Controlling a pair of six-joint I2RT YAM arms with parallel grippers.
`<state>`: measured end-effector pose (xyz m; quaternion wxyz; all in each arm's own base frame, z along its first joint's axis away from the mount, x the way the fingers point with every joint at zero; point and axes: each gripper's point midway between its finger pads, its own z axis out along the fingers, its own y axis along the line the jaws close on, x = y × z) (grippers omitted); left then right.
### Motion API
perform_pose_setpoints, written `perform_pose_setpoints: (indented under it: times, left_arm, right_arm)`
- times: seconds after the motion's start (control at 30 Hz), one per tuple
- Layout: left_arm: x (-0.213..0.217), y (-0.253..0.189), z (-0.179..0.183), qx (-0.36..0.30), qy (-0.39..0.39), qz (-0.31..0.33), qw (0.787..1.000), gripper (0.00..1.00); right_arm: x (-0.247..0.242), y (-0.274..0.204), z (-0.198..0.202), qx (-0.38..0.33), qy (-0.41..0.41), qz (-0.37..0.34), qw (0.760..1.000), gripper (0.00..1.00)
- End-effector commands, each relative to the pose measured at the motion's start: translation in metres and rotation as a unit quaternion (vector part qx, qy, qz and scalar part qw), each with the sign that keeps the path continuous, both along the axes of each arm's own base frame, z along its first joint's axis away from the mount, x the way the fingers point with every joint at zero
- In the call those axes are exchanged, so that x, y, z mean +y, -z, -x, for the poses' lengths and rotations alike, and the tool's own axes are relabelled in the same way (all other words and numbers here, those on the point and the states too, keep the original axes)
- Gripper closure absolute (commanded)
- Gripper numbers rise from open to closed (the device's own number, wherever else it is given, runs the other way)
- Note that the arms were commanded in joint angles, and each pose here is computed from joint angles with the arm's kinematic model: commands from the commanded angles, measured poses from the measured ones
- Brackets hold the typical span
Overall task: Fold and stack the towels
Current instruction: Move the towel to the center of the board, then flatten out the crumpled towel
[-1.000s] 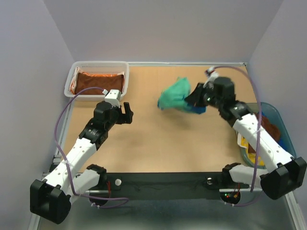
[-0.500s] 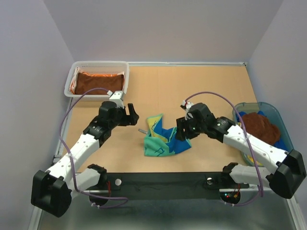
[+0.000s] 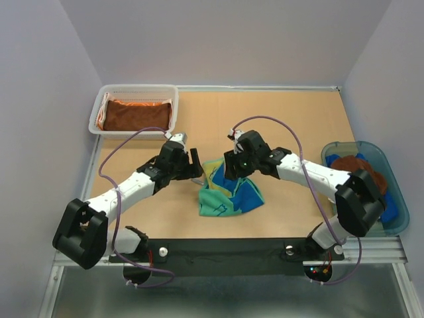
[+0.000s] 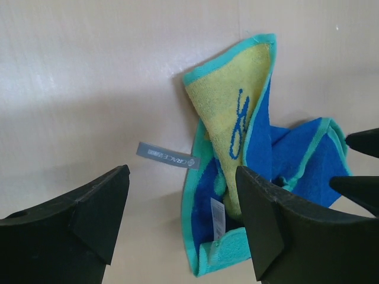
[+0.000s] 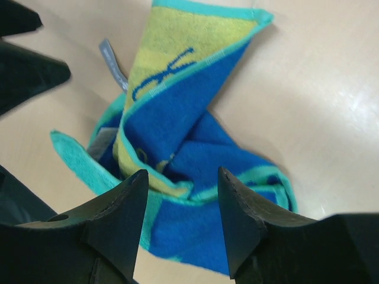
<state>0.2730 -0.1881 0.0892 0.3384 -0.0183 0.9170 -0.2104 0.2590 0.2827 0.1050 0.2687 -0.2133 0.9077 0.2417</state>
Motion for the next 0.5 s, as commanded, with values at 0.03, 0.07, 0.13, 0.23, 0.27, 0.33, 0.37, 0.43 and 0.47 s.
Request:
perform_pose_setpoints:
  times: [0.03, 0.07, 0.13, 0.23, 0.27, 0.33, 0.37, 0.43, 0.47]
  left_arm:
    - [-0.019, -0.009, -0.008, -0.008, -0.019, 0.027, 0.999, 0.18]
    - [-0.018, -0.007, -0.007, -0.004, -0.022, 0.028, 0.999, 0.19]
    - [-0.011, 0.002, -0.002, 0.0, -0.037, 0.021, 0.999, 0.19]
    - [-0.009, 0.008, 0.007, 0.007, -0.035, 0.024, 0.999, 0.2]
    - [-0.008, 0.002, 0.01, 0.001, -0.035, 0.032, 0.999, 0.2]
    - [-0.007, -0.001, 0.019, -0.003, -0.032, 0.04, 0.999, 0.2]
    - [-0.006, -0.002, 0.021, -0.005, -0.032, 0.044, 0.999, 0.2]
    - [-0.003, -0.005, 0.029, -0.009, -0.033, 0.051, 0.998, 0.2]
    - [-0.001, -0.004, 0.031, -0.01, -0.032, 0.051, 0.998, 0.2]
  right_arm:
    - [0.053, -0.029, -0.022, -0.037, -0.015, -0.092, 0.995, 0.44]
    - [0.06, -0.026, -0.017, -0.028, -0.023, -0.097, 0.995, 0.44]
    - [0.068, -0.018, -0.015, -0.018, -0.021, -0.098, 0.995, 0.44]
    - [0.076, -0.006, -0.009, -0.006, -0.023, -0.092, 0.995, 0.44]
    - [0.079, 0.001, -0.006, 0.001, -0.027, -0.089, 0.996, 0.44]
    - [0.082, 0.008, -0.003, 0.007, -0.029, -0.084, 0.996, 0.44]
    - [0.083, 0.008, -0.003, 0.007, -0.028, -0.085, 0.996, 0.45]
    - [0.085, 0.014, -0.001, 0.012, -0.031, -0.081, 0.996, 0.47]
    - [0.085, 0.015, 0.0, 0.013, -0.033, -0.08, 0.996, 0.5]
